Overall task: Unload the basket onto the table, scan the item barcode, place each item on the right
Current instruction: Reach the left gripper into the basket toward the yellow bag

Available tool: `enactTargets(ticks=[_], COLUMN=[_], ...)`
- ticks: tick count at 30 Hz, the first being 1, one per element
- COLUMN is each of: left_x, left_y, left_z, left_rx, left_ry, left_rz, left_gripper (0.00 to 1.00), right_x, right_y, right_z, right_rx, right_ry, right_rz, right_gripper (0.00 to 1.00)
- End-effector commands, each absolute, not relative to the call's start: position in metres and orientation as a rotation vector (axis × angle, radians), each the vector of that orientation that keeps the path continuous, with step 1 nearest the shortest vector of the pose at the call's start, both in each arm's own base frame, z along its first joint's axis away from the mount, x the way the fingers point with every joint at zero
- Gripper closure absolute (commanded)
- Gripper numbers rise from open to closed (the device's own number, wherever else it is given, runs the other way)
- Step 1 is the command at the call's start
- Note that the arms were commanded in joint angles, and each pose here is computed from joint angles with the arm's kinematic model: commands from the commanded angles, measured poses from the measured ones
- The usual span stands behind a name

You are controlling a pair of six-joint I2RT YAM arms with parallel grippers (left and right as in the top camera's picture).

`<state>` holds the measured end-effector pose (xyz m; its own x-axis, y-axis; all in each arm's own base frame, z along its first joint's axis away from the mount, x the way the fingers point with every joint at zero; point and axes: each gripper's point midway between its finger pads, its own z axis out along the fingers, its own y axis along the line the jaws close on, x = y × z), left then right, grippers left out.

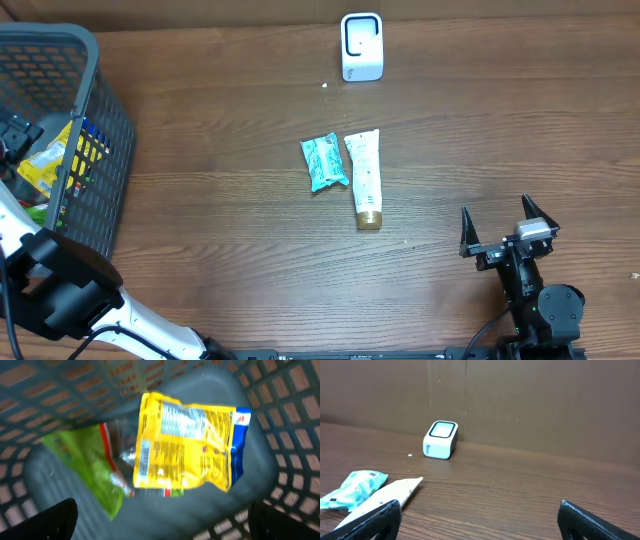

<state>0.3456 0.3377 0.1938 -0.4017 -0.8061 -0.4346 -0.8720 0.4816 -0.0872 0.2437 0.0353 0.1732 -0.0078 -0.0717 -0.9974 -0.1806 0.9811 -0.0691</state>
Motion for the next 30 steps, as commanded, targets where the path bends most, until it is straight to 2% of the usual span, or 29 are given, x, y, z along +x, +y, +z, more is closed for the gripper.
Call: enactTargets(ticks=[1, 10, 19, 25, 27, 29, 30], left_x=[0.351, 0.365, 0.367, 0.369, 0.369, 0.371, 0.371], left_y=[0.338, 0.346, 0.349, 0.344, 0.344, 0.346, 0.347], left_z=[0.18, 0.129, 0.045, 0.012, 0.01, 0.013, 0.014], left_rx=[-1.351, -1.359, -1.442, -1.475, -1.477, -1.472, -1.47], left_ry=[2.328, 2.364, 2.478, 2.515, 2.517, 2.509, 2.505], left_rz=[0.214, 0.187, 0.147, 0.118, 0.118, 0.121, 0.122], left_gripper=[0.0, 0.0, 0.0, 0.02, 0.12, 0.28, 0.51], right_x=[0.243, 0.243, 0.243, 0.243, 0.243, 0.243, 0.243], right_y=[0.037, 0.037, 0.037, 0.037, 0.037, 0.037, 0.037], right_z=[0.172, 0.172, 0.172, 0.172, 0.172, 0.172, 0.172], right_rx=[-0.204, -0.204, -0.204, -0.204, -0.204, -0.204, -0.204], right_ry=[1.574, 1.574, 1.574, 1.574, 1.574, 1.574, 1.574], right_rz=[0.097, 0.097, 0.097, 0.097, 0.097, 0.097, 0.097], right_gripper=[0.0, 0.0, 0.0, 0.0, 0.0, 0.0, 0.0])
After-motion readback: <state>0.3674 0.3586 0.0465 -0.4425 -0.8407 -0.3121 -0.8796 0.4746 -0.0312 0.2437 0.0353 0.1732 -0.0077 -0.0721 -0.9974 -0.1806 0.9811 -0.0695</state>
